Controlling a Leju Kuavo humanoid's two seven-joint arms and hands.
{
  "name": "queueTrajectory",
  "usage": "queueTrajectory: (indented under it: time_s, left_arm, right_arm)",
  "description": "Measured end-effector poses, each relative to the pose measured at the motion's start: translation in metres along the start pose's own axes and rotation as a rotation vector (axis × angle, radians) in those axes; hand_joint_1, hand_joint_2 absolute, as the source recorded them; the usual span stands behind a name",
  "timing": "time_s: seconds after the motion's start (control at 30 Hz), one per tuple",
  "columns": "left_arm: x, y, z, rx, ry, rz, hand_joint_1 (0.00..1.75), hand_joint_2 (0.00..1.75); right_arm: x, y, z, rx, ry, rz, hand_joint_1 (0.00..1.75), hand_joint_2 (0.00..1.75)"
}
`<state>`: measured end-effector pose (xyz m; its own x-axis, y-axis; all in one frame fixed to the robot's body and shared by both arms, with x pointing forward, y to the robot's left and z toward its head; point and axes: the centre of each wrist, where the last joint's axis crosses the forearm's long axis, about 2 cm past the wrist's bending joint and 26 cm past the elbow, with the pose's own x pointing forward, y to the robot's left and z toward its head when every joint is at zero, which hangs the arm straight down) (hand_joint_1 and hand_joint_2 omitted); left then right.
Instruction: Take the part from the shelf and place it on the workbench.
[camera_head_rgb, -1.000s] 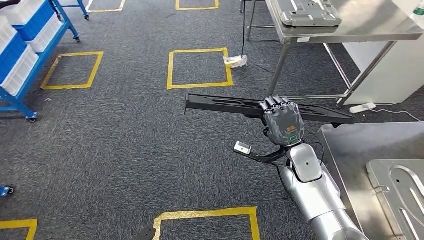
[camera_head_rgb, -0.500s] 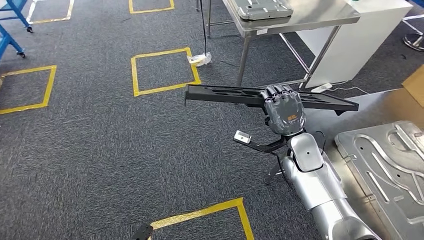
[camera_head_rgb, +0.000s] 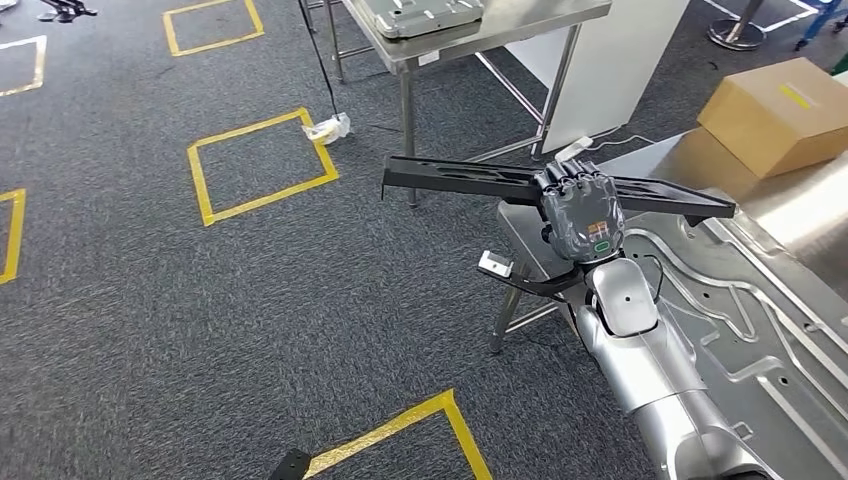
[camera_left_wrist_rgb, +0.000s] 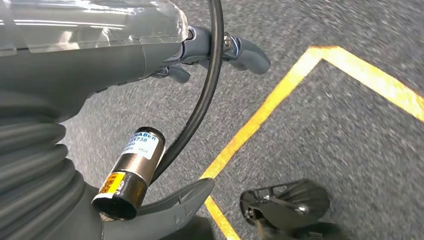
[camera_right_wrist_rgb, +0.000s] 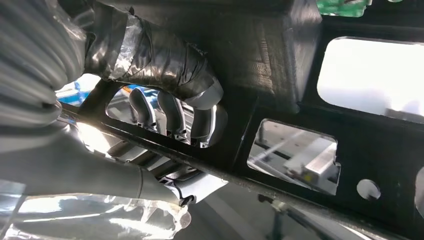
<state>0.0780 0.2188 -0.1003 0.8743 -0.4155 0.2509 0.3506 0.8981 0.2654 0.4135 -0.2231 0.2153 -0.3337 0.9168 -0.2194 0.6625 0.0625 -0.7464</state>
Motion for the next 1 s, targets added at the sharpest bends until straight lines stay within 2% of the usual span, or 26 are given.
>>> queueTrajectory:
  time_s: [0.37, 1.0]
  left_arm:
    - [-0.001, 0.003, -0.001, 0.003, 0.009, -0.014, 0.0, 1.75]
    - [0.005, 0.005, -0.002, 0.005, -0.006, -0.026, 0.0, 1.75]
  right_arm:
    - [-0.003, 0.003, 0.013, 0.018, 0.015, 0.007, 1.69, 1.75]
    - [-0.016, 0.0, 0.01, 0.005, 0.042, 0.029, 1.69, 1.75]
